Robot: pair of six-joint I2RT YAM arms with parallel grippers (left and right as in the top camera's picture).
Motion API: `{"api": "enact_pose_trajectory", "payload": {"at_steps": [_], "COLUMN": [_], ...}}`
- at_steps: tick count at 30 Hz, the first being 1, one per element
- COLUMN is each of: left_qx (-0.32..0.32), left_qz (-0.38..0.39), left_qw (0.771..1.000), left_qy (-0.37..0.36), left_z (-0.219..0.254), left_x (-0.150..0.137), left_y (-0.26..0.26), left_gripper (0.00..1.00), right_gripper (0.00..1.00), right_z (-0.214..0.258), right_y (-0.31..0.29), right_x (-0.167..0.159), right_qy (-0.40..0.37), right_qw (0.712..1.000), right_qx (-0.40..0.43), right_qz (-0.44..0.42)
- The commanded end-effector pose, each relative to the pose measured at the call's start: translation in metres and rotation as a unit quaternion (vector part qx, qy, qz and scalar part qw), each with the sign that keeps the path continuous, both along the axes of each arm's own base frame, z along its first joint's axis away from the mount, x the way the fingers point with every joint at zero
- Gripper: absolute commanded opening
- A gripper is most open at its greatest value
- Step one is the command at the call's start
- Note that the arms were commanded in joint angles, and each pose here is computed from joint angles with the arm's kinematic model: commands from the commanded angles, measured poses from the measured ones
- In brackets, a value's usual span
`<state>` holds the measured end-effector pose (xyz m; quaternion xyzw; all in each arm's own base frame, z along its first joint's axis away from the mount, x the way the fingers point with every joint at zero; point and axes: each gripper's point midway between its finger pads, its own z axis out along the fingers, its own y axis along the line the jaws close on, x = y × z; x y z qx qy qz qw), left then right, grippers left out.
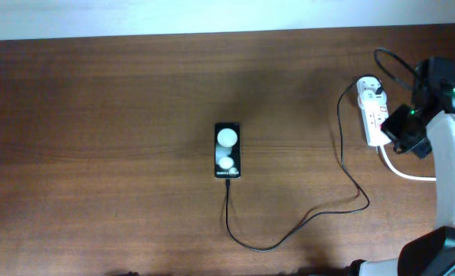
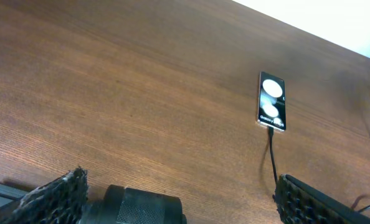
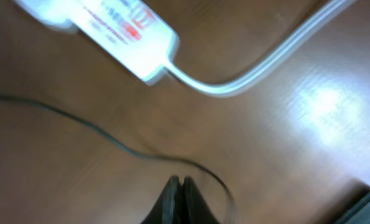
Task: Plug charger to phone and switch on socket
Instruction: 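Move the right gripper up to the white power strip's switch, then press the orange socket switch down with the right gripper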
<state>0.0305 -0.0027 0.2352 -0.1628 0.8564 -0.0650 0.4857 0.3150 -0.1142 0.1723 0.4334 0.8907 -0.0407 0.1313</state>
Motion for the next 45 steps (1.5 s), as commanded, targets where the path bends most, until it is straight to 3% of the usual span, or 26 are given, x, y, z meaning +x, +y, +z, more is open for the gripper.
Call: {"api": "enact_pose_trajectory", "payload": {"at_steps": [1,3,7,11,14,22,29,45], "left_qx": [0.011,0.011,0.011,0.011,0.011,0.011,0.011,0.011], "left_qz": [0.002,0.002,0.002,0.002,0.002,0.002,0.002,0.002], "left_qw": [1.0,1.0,1.0,1.0,1.0,1.0,1.0,1.0], "left_qy": [-0.007,-0.007,-0.007,-0.007,-0.007,-0.007,-0.007,-0.007], "left_z": [0.0,0.0,0.0,0.0,0.0,0.0,0.0,0.0], "left_x": [-0.002,-0.002,-0.002,-0.002,-0.002,-0.002,-0.002,-0.002], "left_y": [0.002,0.002,0.002,0.002,0.002,0.002,0.002,0.002], "left_gripper": [0.99,0.99,0.99,0.99,0.99,0.99,0.99,0.99], "right_gripper": [0.04,0.04,0.04,0.04,0.04,0.04,0.04,0.04], "right_z": [-0.002,0.004,0.026,0.03,-0.004,-0.118,-0.13,-0.153], "right_y": [0.0,-0.002,-0.036,-0.053,-0.066,-0.076,-0.066,-0.036], "right_x": [0.011,0.017,0.045,0.072,0.1,0.123,0.156,0.162], "right_qy": [-0.038,-0.064,-0.13,-0.138,-0.093,0.001,-0.05,-0.039], "right_qw": [0.997,0.99,0.985,0.984,0.99,0.998,0.994,0.988], "right_qx": [0.069,0.108,0.053,0.037,0.044,0.057,0.08,0.12], "right_qz": [-0.026,-0.07,-0.097,-0.105,-0.094,-0.034,0.05,0.085]}}
